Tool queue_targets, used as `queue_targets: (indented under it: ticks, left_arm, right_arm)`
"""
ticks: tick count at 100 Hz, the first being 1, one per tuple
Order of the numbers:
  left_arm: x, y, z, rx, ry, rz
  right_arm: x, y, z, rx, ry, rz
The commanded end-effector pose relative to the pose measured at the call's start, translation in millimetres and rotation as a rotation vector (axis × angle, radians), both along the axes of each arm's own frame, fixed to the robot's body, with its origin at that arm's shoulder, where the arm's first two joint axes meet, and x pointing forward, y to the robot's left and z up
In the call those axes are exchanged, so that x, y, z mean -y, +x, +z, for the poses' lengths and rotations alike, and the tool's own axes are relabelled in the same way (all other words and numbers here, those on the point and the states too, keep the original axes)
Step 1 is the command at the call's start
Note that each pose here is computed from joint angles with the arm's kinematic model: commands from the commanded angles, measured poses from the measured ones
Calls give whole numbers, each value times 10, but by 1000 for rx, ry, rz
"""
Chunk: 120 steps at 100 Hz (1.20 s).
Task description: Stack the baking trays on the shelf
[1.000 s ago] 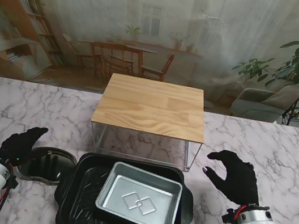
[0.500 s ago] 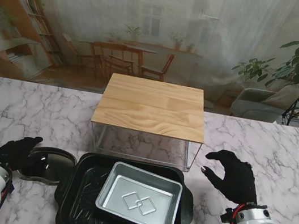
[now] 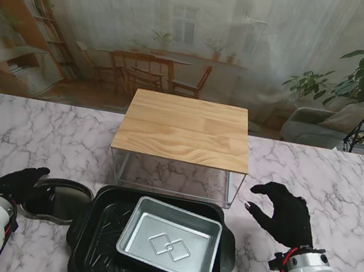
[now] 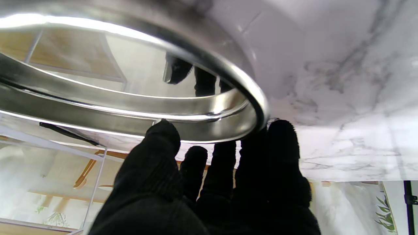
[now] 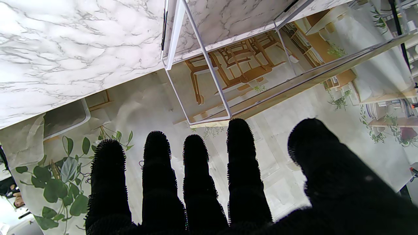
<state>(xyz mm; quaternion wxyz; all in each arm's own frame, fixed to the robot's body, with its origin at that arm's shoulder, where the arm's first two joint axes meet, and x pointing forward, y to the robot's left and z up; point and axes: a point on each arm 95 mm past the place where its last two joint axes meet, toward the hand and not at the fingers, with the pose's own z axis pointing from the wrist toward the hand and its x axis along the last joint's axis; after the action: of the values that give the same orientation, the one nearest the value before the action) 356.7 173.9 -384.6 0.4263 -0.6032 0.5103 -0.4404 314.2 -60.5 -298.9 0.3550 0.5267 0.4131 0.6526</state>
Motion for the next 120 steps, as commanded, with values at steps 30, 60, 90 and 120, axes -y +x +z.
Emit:
queue_targets:
  ticks: [30, 60, 90, 120]
  left_arm:
    - [-25, -63, -143, 6, 46, 8]
    - [-48, -46, 33, 47, 153, -40]
    - [-53, -51, -22, 21, 223, -48]
    - [-55, -66, -161, 11, 252, -32]
  right_arm:
    - [-26, 9, -4, -15, -4, -5]
    - [-34, 4, 6, -13, -1, -5]
    - [-40, 1, 10, -15, -4, -4]
    - [-53, 9, 7, -22, -10, -2]
